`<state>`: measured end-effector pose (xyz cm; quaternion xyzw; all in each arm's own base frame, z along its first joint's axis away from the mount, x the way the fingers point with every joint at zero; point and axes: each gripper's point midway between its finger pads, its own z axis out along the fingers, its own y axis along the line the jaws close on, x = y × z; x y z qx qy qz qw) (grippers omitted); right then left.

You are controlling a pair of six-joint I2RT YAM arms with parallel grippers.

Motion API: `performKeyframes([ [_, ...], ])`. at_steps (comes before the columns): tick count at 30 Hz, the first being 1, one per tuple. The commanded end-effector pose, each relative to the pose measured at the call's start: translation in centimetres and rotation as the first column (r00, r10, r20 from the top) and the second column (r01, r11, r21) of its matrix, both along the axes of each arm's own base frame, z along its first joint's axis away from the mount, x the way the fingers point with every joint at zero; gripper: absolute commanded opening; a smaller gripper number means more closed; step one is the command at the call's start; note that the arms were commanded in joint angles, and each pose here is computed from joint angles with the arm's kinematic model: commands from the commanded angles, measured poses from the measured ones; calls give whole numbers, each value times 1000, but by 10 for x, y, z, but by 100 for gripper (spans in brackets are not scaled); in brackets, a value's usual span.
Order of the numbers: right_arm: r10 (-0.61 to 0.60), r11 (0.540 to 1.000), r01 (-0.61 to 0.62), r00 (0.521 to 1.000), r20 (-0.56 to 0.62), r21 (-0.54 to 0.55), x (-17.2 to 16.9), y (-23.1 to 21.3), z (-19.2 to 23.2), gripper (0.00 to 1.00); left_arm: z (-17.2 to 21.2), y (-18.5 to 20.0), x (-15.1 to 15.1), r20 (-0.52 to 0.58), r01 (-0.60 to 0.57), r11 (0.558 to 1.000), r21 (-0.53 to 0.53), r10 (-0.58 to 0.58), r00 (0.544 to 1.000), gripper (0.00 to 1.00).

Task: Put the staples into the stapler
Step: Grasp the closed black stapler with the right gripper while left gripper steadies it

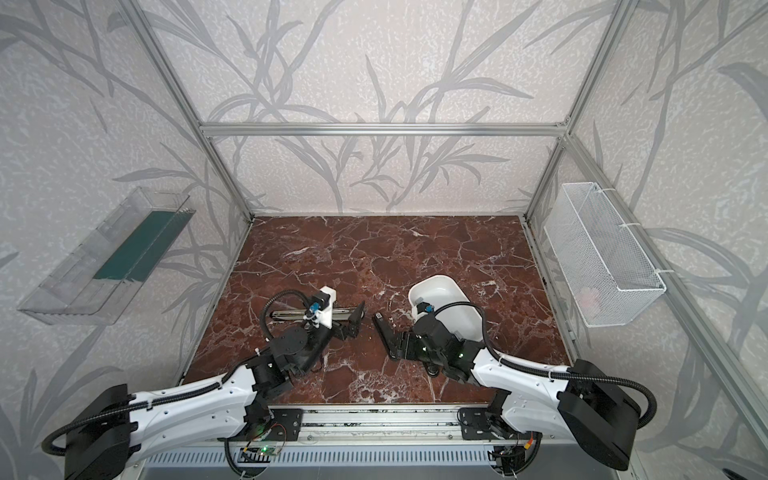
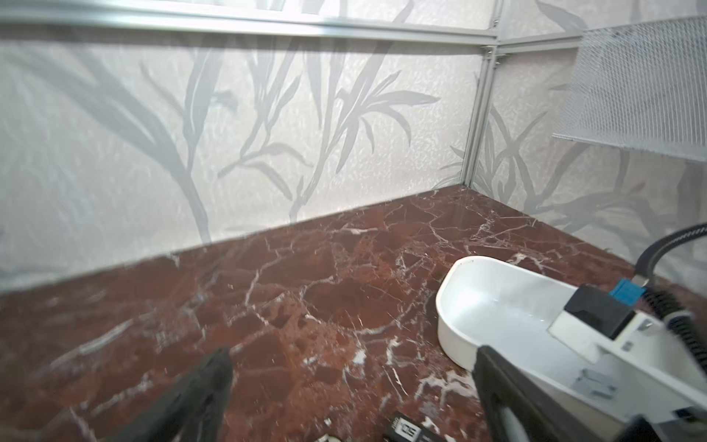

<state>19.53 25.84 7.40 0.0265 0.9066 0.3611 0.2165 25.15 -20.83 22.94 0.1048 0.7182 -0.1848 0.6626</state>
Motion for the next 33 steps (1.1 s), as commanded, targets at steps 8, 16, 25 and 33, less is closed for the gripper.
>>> performKeyframes([
  [8,134,987,-130,990,-43,90,15,35,0,68,-72,9,-26,-484,-45,958,-283,-102,869,97],
  [16,192,972,-178,978,-78,154,6,48,-15,67,-85,-2,-26,-496,-1,959,-283,-146,856,96],
  [25,251,954,-239,967,-47,178,-5,75,-12,64,-90,-1,-16,-513,-5,978,-211,-106,852,96],
  [33,256,943,-237,965,-52,235,4,89,-27,64,-87,9,-15,-501,-18,976,-218,-95,860,96],
])
